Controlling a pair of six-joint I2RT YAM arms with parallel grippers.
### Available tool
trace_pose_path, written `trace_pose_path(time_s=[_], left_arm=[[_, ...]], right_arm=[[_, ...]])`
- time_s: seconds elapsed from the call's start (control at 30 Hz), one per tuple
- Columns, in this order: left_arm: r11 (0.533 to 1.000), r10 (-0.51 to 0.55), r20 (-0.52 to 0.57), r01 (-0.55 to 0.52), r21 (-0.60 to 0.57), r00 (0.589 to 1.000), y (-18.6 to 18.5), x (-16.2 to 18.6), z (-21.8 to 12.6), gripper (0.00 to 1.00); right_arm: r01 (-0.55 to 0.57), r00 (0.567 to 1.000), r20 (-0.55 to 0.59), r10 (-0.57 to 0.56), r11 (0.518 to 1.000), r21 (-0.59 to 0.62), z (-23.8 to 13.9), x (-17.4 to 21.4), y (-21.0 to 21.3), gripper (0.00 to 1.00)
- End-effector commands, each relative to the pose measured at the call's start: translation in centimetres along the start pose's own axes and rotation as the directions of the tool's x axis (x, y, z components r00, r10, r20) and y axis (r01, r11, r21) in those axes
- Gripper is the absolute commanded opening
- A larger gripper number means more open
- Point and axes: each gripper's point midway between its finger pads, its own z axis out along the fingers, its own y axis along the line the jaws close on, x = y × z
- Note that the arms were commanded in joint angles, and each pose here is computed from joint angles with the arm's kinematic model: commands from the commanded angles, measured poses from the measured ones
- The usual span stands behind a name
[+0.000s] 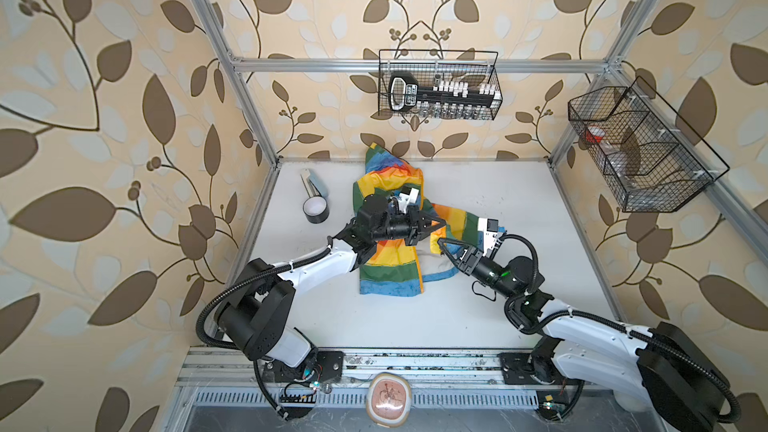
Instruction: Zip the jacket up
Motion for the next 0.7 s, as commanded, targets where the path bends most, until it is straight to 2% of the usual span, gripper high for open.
trace_pose_path(time_s=[0.0,0.2,0.5,0.67], left_arm=[[0.989,0.113,0.006,-0.113,0.092,0.994,-4.50,0.18,-0.49,0.00],[0.991,0.108,0.004,-0.108,0.084,0.994,-4.11,0.24,-0.49,0.00],[0.991,0.108,0.002,-0.108,0.083,0.994,-4.04,0.32,-0.48,0.00],[0.992,0.106,0.002,-0.106,0.075,0.994,-3.78,0.31,-0.49,0.00]], right_arm=[[-0.003,1.000,-0.002,0.003,1.000,-0.010,0.40,-0.40,0.39,0.49],[-0.018,1.000,0.015,0.018,1.000,-0.012,0.24,-0.88,0.26,0.51],[-0.023,1.000,0.008,0.024,1.000,-0.017,0.36,-0.86,0.37,0.30],[-0.028,1.000,0.006,0.028,0.999,-0.018,0.26,-0.80,0.34,0.23]])
